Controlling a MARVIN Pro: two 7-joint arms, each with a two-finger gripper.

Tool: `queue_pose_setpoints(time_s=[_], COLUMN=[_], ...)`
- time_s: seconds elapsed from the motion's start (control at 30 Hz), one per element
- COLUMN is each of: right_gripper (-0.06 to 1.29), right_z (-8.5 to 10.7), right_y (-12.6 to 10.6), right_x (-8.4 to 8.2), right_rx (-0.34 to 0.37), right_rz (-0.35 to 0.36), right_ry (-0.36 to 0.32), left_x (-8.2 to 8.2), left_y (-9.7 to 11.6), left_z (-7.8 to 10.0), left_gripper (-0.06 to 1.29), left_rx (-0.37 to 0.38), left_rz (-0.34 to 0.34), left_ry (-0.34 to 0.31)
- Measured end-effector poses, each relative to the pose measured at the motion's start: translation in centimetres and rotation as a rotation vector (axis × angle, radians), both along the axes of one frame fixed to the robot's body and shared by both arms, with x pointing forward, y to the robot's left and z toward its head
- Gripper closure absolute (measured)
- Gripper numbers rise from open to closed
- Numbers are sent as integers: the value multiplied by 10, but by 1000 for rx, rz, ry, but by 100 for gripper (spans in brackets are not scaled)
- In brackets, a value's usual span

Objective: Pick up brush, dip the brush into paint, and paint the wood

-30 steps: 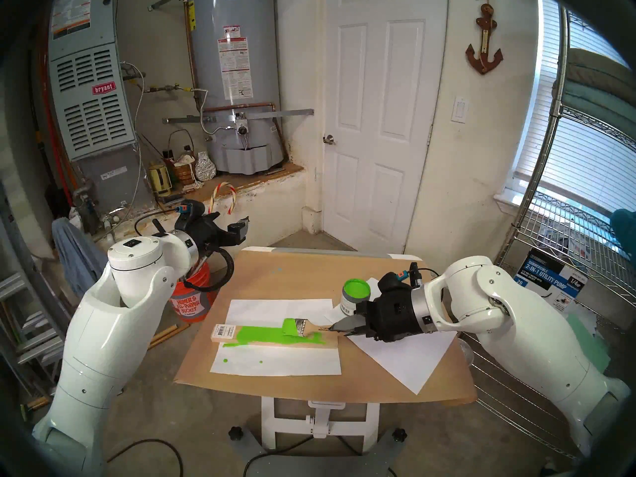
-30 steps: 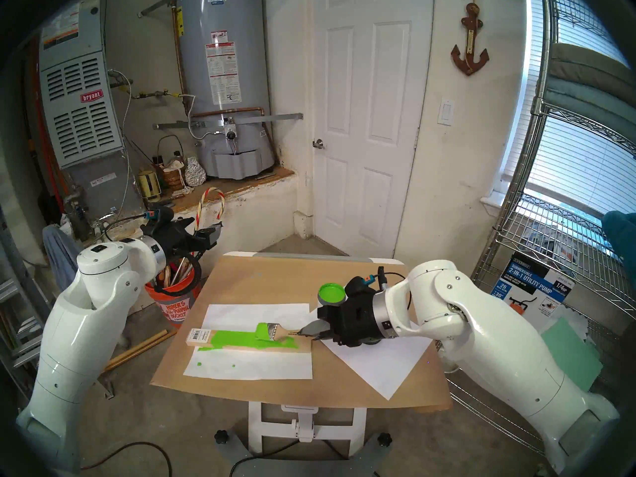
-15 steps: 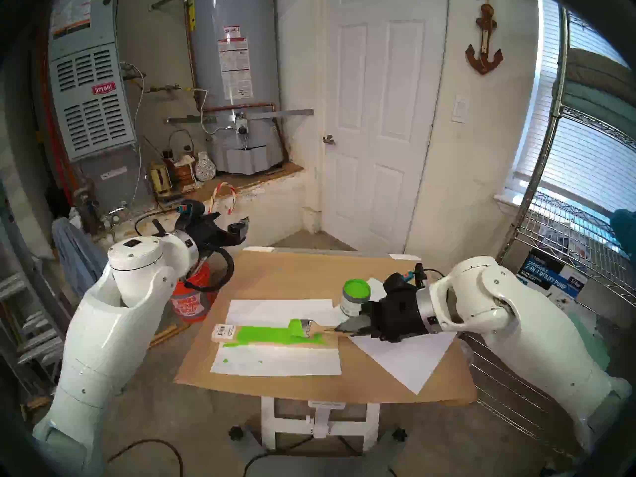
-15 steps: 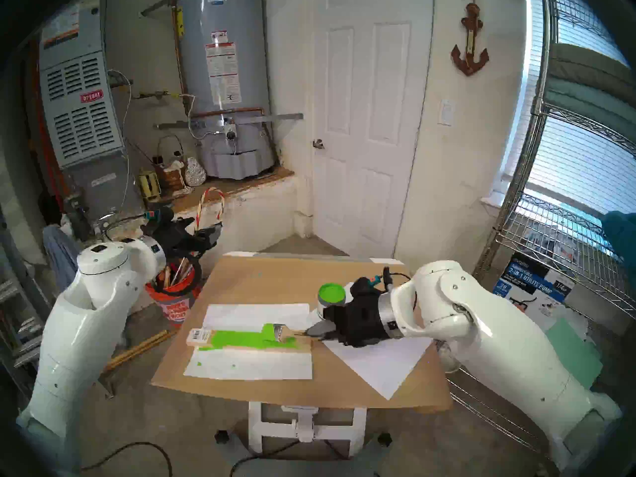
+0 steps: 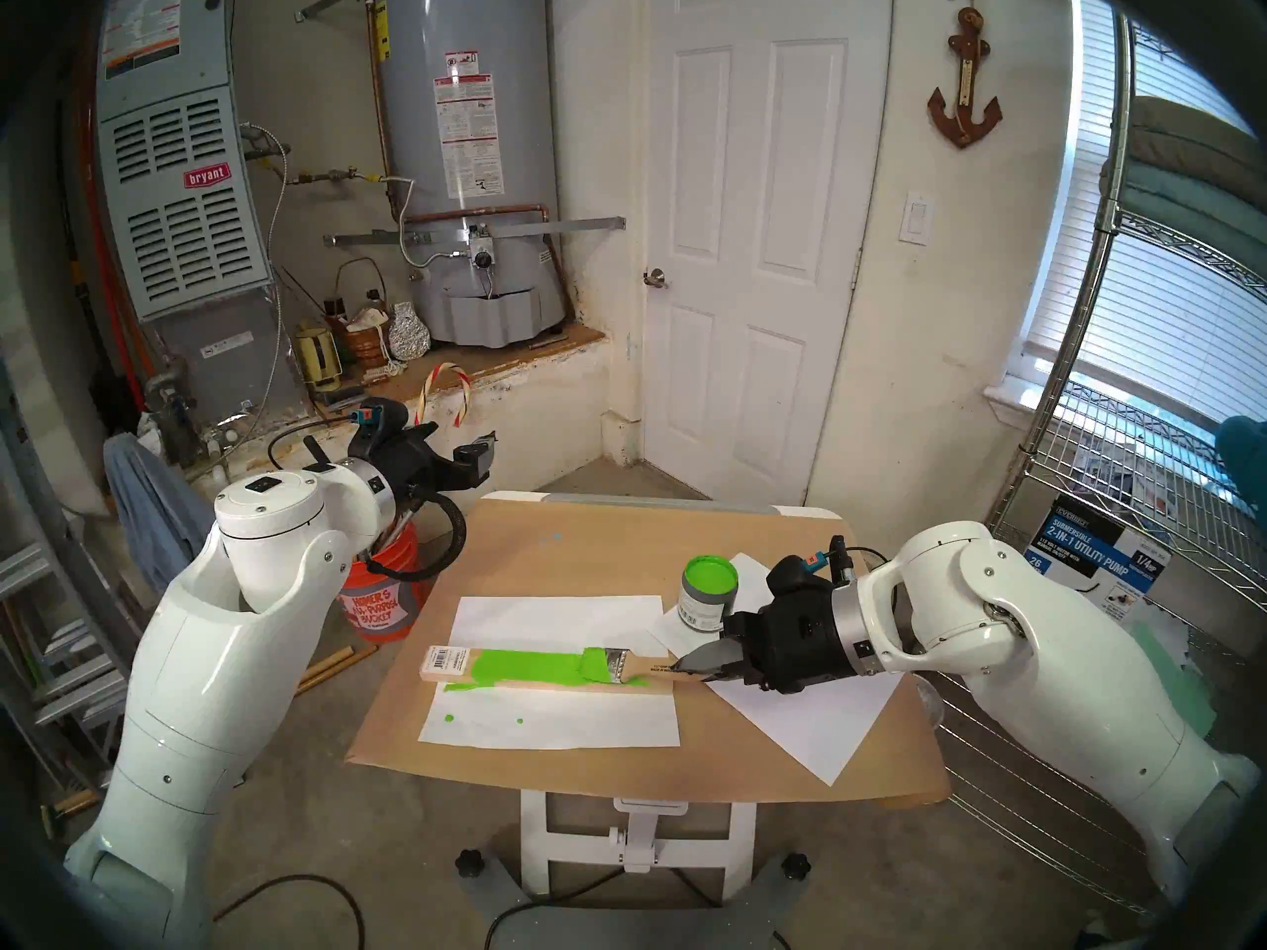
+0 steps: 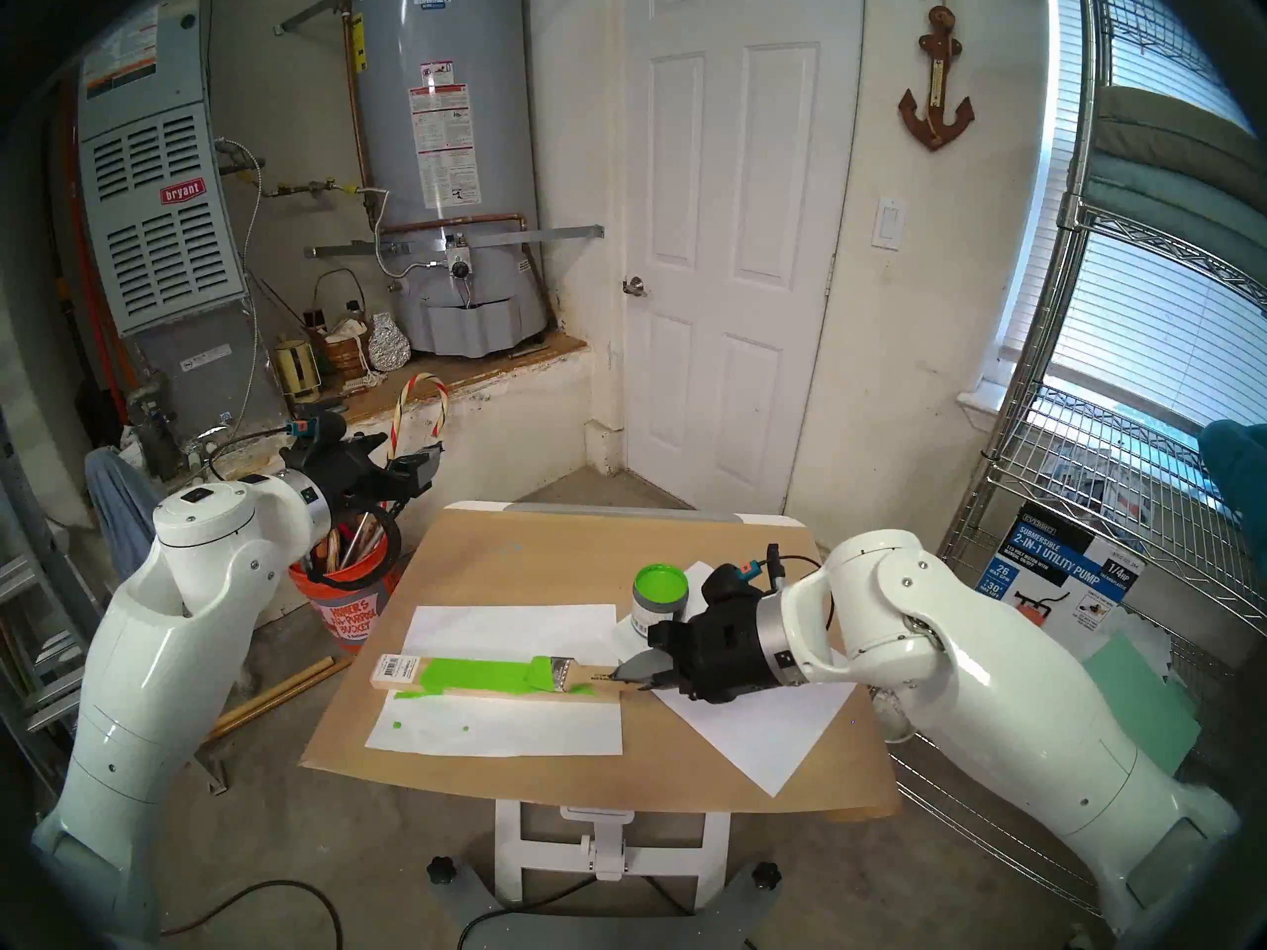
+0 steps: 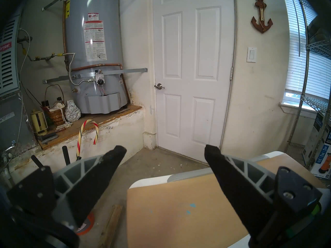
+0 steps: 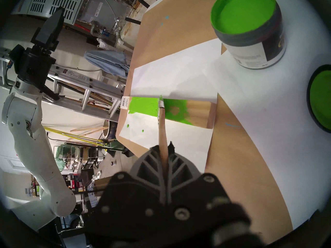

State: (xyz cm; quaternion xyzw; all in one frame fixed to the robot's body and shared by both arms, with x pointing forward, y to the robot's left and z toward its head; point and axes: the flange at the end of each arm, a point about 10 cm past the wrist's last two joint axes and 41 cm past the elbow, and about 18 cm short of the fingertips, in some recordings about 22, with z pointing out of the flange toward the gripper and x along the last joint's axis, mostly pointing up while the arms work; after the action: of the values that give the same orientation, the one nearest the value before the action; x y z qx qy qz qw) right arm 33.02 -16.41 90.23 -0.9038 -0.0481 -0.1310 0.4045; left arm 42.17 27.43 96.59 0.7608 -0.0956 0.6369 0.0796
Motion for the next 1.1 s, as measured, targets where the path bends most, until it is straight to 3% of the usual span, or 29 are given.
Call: queue_pose_setpoints(time_s=[1.1], right_gripper=[125], right_z=[-8], right_y=[-13], right_x=[-7], right_rx=[-4], right_rz=[-39], right_ry=[32], left_x=[0], left_y=[0], left_z=[0], left_gripper=[-2], left_rx=[0], left_rz=[0], left_ry=[0])
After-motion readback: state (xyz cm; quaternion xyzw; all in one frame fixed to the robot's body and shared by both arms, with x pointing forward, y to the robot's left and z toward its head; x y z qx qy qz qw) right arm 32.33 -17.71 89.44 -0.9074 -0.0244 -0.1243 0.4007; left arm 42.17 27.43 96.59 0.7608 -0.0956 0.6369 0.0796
